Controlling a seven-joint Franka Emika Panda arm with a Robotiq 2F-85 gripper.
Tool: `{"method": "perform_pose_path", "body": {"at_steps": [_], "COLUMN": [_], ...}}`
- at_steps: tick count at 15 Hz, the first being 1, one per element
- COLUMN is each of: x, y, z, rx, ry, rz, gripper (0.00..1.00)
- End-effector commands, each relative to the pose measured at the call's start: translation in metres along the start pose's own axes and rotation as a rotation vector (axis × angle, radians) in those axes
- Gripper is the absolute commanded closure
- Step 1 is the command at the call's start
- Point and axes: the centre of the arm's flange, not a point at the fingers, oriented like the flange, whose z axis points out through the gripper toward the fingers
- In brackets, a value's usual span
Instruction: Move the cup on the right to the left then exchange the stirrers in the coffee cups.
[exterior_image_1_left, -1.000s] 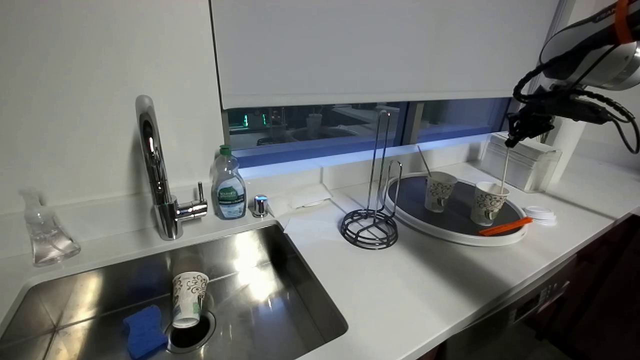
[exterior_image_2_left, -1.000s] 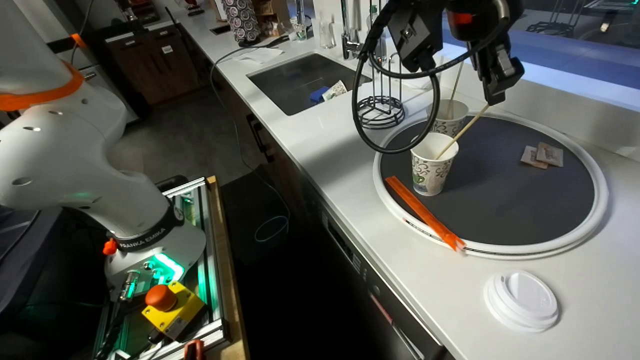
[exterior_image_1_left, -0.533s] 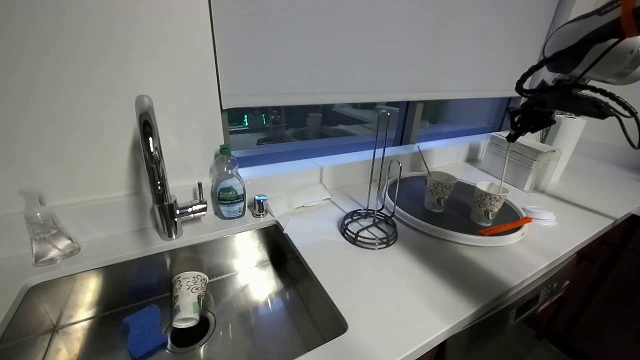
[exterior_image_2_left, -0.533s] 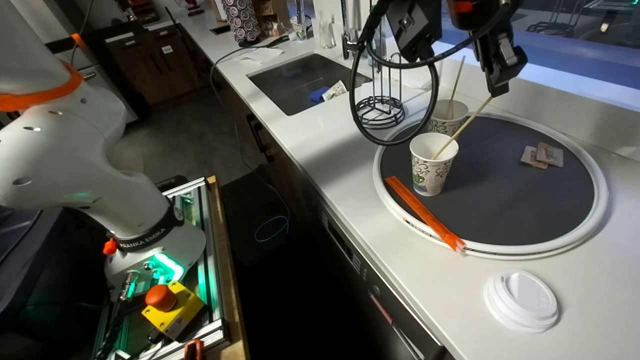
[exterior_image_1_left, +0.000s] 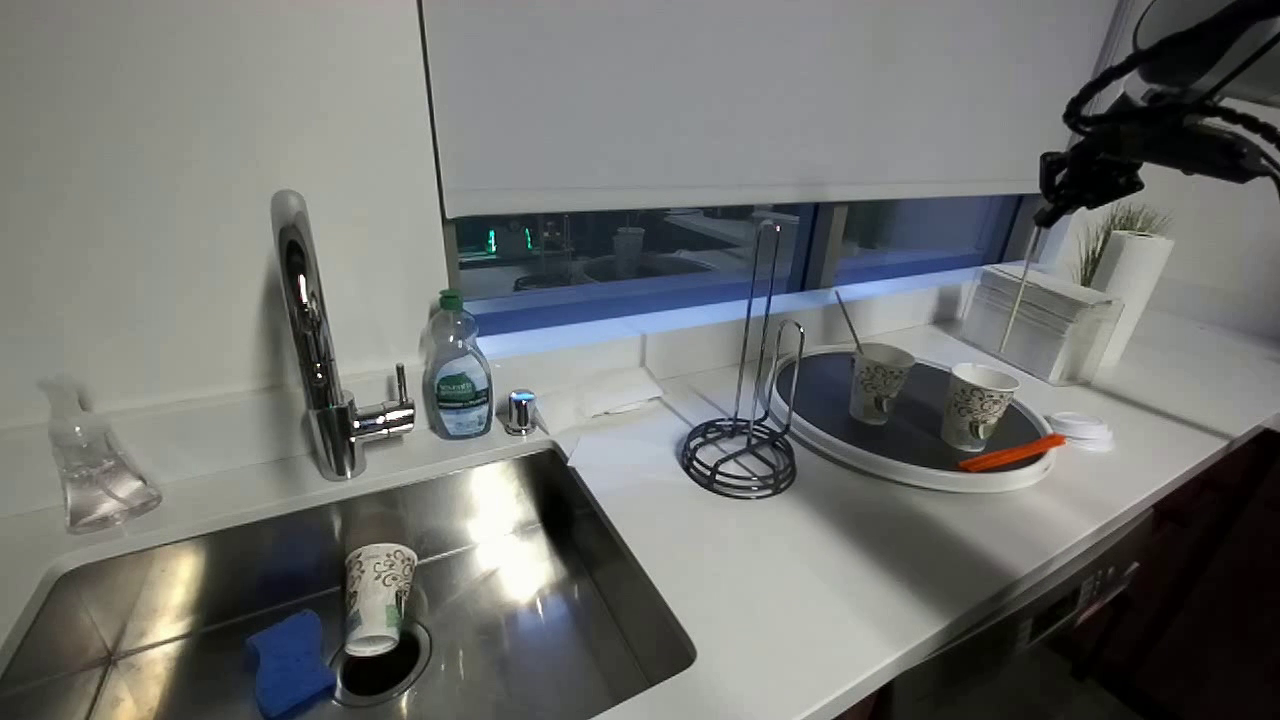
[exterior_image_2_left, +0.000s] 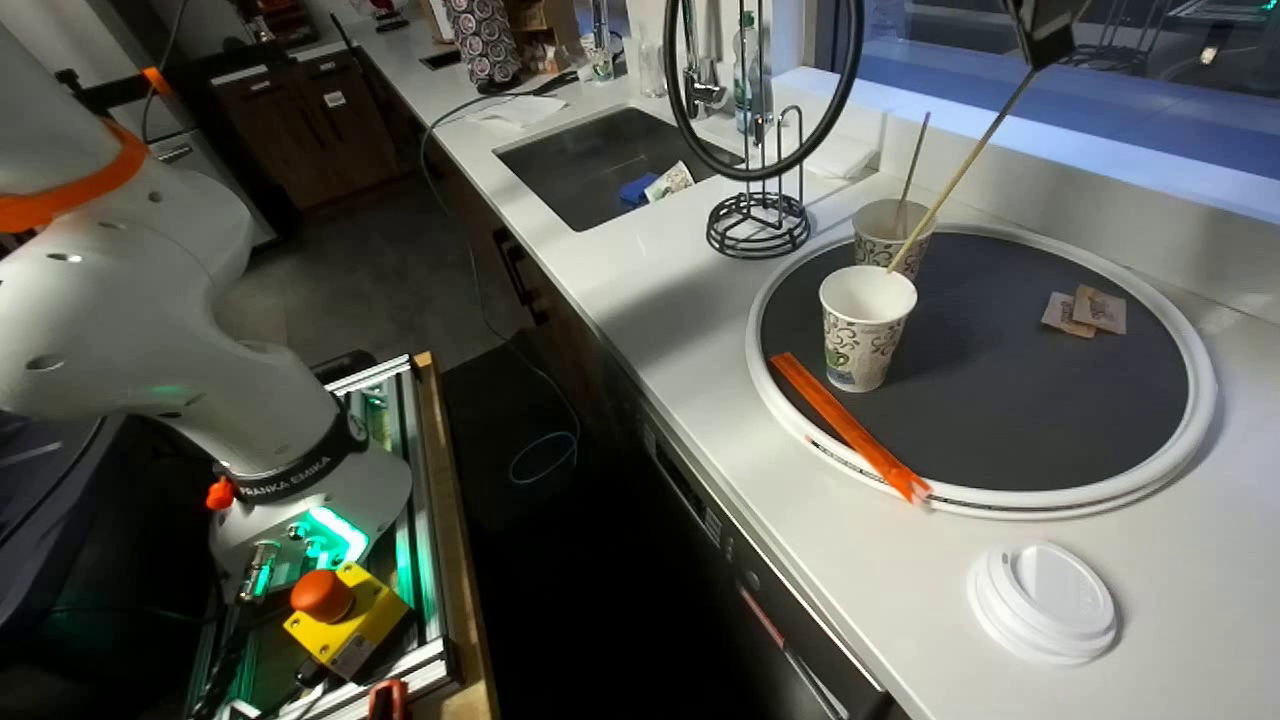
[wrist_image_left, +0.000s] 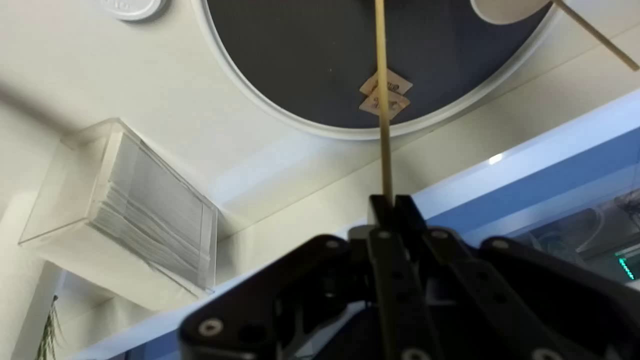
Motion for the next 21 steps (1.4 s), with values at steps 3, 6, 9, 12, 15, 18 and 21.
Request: {"method": "perform_pose_path", "body": {"at_steps": [3, 6, 9, 12, 15, 18, 21], "x": [0.003, 0.003, 0.0, -0.008, -0.016, -0.024, -0.033], "y": [-0.019, -0.042, -0.065, -0.086, -0.101, -0.109, -0.115], "z": [-0.034, -0.029, -0.015, 0.006, 0.028, 0.049, 0.069], "rx": [0.032, 0.066, 0.077, 0.091, 0.077, 0.054, 0.036], "ry": [0.136, 0.189, 0.202, 0.186, 0.165, 0.137, 0.123], "rz": [0.048, 0.058, 0.06, 0.043, 0.011, -0.016, -0.041], "gripper": [0.98, 0.98, 0.98, 0.98, 0.98, 0.98, 0.98]}}
